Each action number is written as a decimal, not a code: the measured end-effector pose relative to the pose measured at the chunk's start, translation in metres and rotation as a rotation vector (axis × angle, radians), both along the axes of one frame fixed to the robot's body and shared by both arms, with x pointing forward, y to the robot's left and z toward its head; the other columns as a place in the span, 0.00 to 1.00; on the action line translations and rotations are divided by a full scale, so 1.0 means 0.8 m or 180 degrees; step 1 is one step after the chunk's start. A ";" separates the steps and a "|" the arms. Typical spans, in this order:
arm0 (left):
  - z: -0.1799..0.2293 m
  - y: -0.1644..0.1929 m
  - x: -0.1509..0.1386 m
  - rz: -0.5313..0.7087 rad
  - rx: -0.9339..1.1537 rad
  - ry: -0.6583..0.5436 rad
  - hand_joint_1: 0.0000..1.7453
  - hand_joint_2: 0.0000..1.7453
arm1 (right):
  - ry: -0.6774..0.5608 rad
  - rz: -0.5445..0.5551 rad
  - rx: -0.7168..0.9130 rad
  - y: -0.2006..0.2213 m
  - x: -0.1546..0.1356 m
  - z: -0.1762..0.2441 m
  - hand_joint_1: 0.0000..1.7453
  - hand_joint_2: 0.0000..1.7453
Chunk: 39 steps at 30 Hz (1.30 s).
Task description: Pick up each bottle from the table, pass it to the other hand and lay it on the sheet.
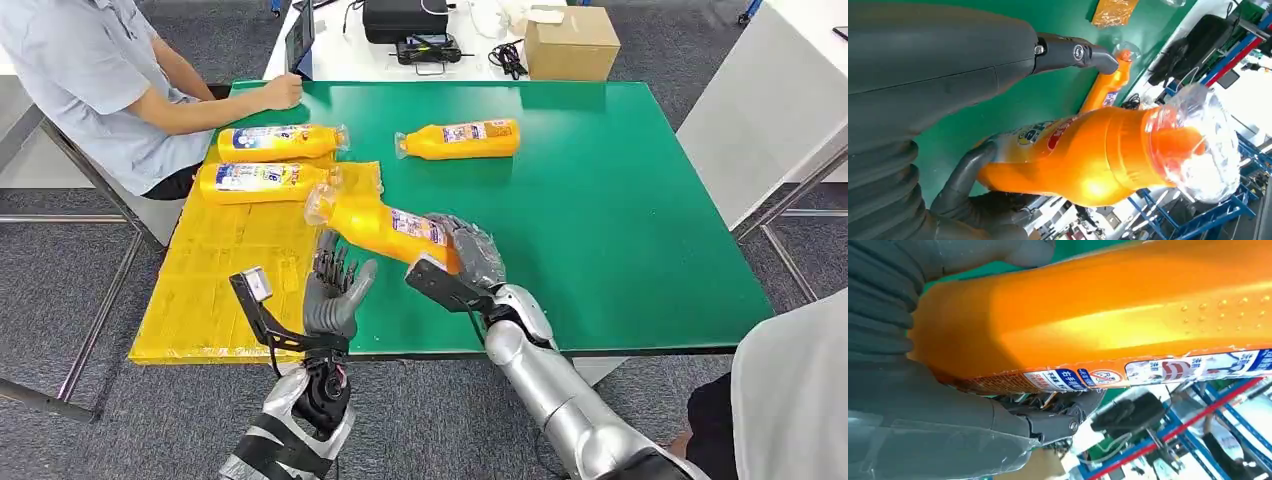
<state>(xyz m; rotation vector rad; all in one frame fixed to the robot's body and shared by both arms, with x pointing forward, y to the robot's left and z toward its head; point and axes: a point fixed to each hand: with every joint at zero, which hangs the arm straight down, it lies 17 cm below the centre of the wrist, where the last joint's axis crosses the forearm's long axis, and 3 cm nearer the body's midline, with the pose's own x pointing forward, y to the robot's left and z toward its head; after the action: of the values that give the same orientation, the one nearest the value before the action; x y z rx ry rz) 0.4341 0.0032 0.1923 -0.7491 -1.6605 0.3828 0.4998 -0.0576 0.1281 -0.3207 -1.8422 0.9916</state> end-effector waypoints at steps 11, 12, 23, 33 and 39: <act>0.007 0.003 -0.001 -0.0058 -0.0243 -0.0046 0.00 1.00 | -0.0237 0.0053 -0.0179 0.037 -0.007 0.022 1.00 1.00; 0.008 0.004 -0.001 -0.0063 -0.0255 -0.0055 0.00 1.00 | -0.0244 0.0079 -0.0177 0.041 -0.009 0.024 1.00 1.00; 0.017 0.018 0.002 -0.0021 -0.0425 -0.0162 0.00 1.00 | 0.0040 0.0480 -0.0108 0.080 -0.020 0.027 1.00 1.00; 0.029 0.039 0.008 0.0096 -0.0559 -0.0252 0.00 1.00 | 0.0100 0.0587 -0.0060 0.092 -0.027 0.030 1.00 1.00; 0.031 0.048 0.012 0.0154 -0.0613 -0.0248 0.00 1.00 | 0.0082 0.0645 -0.0054 0.099 -0.032 0.032 1.00 1.00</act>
<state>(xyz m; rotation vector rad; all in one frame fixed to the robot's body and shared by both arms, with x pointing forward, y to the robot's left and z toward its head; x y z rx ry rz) 0.4434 0.0418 0.2172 -0.8769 -1.7337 0.5600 0.4742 0.0219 0.1536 -0.1321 -1.8701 1.1445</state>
